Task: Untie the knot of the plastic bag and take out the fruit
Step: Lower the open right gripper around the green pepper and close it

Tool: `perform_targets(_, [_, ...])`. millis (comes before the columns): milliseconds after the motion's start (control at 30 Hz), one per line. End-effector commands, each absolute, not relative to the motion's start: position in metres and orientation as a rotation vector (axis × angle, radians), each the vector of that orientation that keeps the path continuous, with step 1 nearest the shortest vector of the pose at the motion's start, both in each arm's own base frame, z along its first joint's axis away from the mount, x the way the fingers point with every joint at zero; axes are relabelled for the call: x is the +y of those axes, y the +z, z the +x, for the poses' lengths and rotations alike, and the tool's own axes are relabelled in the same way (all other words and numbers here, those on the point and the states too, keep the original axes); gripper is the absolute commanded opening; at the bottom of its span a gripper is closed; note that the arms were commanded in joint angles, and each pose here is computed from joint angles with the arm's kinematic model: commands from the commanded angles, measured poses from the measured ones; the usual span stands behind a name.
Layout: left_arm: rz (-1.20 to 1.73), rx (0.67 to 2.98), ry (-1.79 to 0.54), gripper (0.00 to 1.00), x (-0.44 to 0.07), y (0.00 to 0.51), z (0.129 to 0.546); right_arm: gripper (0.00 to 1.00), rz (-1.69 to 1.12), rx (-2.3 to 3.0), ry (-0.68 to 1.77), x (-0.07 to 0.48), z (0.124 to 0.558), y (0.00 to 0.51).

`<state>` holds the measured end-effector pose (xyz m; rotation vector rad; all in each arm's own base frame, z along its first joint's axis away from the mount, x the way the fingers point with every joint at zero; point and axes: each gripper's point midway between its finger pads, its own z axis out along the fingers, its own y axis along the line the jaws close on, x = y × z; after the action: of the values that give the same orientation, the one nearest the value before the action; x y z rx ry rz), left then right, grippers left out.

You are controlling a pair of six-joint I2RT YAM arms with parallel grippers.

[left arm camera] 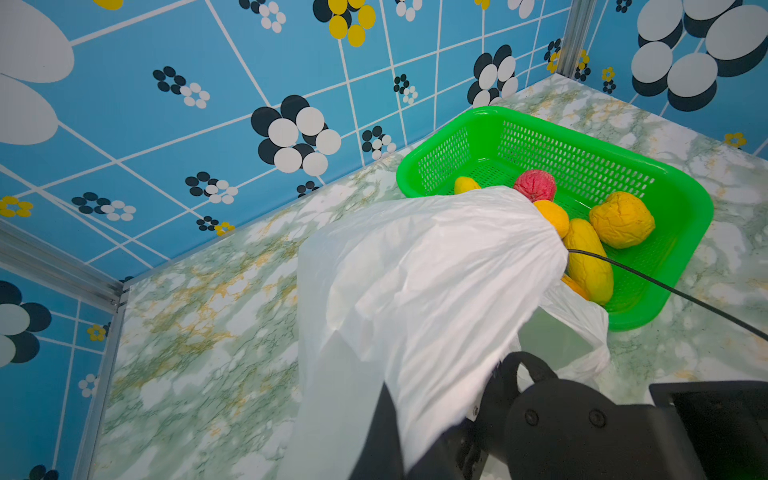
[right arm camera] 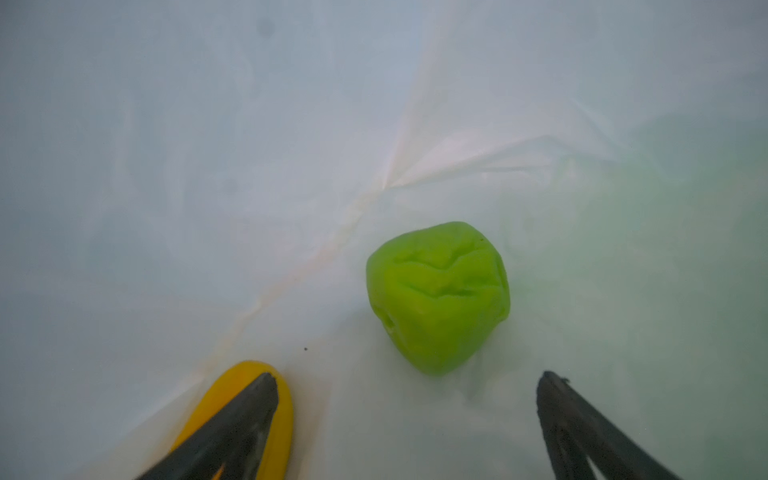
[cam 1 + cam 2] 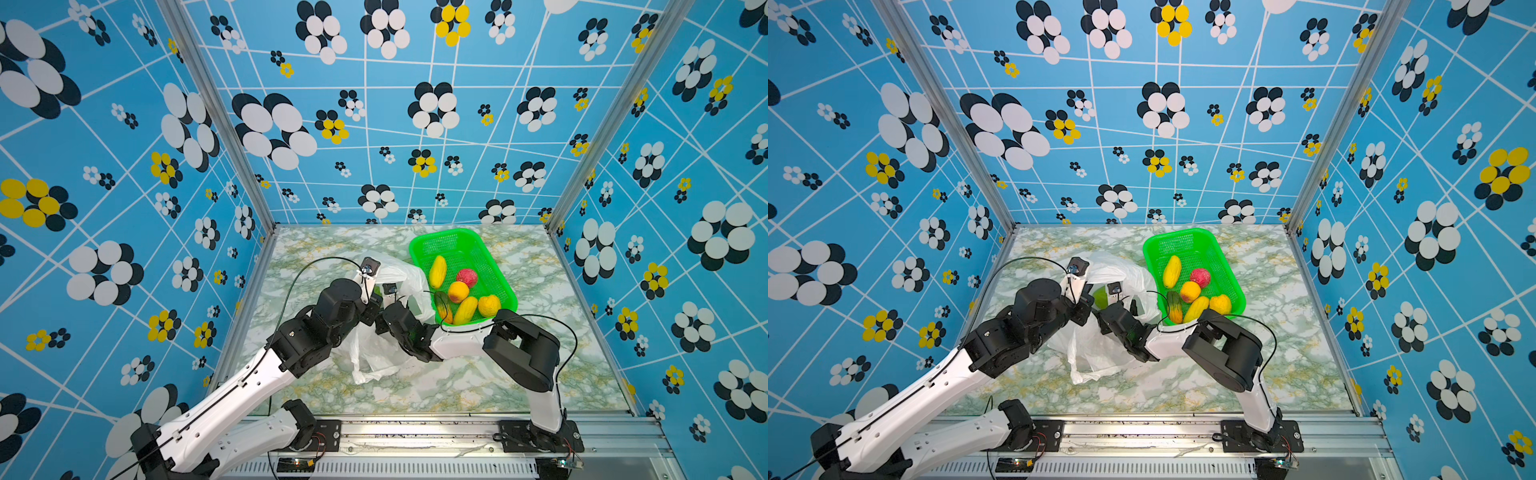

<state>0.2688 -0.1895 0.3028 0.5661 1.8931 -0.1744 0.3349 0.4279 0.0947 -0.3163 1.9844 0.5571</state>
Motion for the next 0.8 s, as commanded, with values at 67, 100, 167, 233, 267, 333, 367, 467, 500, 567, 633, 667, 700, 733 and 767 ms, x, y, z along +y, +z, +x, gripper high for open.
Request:
perform_targets(67, [0.583, 1.875, -0.229, 0.00, -0.198, 0.315, 0.267, 0.99, -0.366, 1.965, 0.515, 0.444, 0.317, 0.090])
perform_targets(100, [0.587, 1.869, -0.234, 0.00, -0.199, 0.316, 0.266, 0.99, -0.388, 1.946, 0.498, 0.449, 0.310, 0.094])
perform_targets(167, [0.586, 1.861, -0.238, 0.00, -0.199, 0.319, 0.266, 0.99, -0.430, 1.904, 0.478, 0.459, 0.294, 0.101])
perform_targets(233, [0.580, 1.851, -0.244, 0.00, -0.199, 0.323, 0.264, 0.99, -0.467, 1.869, 0.507, 0.471, 0.277, 0.106])
perform_targets(267, [0.577, 1.846, -0.245, 0.00, -0.198, 0.325, 0.264, 0.99, -0.480, 1.864, 0.532, 0.476, 0.270, 0.107])
perform_targets(333, [0.564, 1.836, -0.246, 0.00, -0.195, 0.328, 0.263, 0.99, -0.498, 1.865, 0.576, 0.486, 0.259, 0.107])
perform_targets(367, [0.556, 1.832, -0.243, 0.00, -0.193, 0.330, 0.262, 0.99, -0.502, 1.864, 0.587, 0.489, 0.255, 0.108])
perform_targets(467, [0.535, 1.831, -0.230, 0.00, -0.188, 0.330, 0.262, 0.99, -0.477, 1.857, 0.517, 0.487, 0.256, 0.113])
perform_targets(500, [0.532, 1.831, -0.230, 0.00, -0.188, 0.329, 0.261, 0.99, -0.443, 1.864, 0.455, 0.480, 0.262, 0.114])
perform_targets(567, [0.539, 1.839, -0.236, 0.00, -0.188, 0.327, 0.260, 0.99, -0.358, 1.873, 0.293, 0.459, 0.279, 0.118])
perform_targets(633, [0.542, 1.844, -0.236, 0.00, -0.188, 0.324, 0.260, 0.99, -0.292, 1.905, 0.179, 0.439, 0.296, 0.116])
perform_targets(667, [0.542, 1.845, -0.236, 0.00, -0.188, 0.323, 0.259, 0.99, -0.266, 1.922, 0.156, 0.432, 0.303, 0.114])
perform_targets(700, [0.542, 1.846, -0.235, 0.00, -0.188, 0.323, 0.260, 0.99, -0.236, 1.941, 0.129, 0.423, 0.311, 0.110])
perform_targets(733, [0.543, 1.846, -0.237, 0.00, -0.188, 0.322, 0.259, 0.99, -0.210, 1.960, 0.108, 0.415, 0.317, 0.105])
perform_targets(767, [0.544, 1.847, -0.238, 0.00, -0.188, 0.321, 0.259, 0.99, -0.187, 1.971, 0.092, 0.408, 0.323, 0.101])
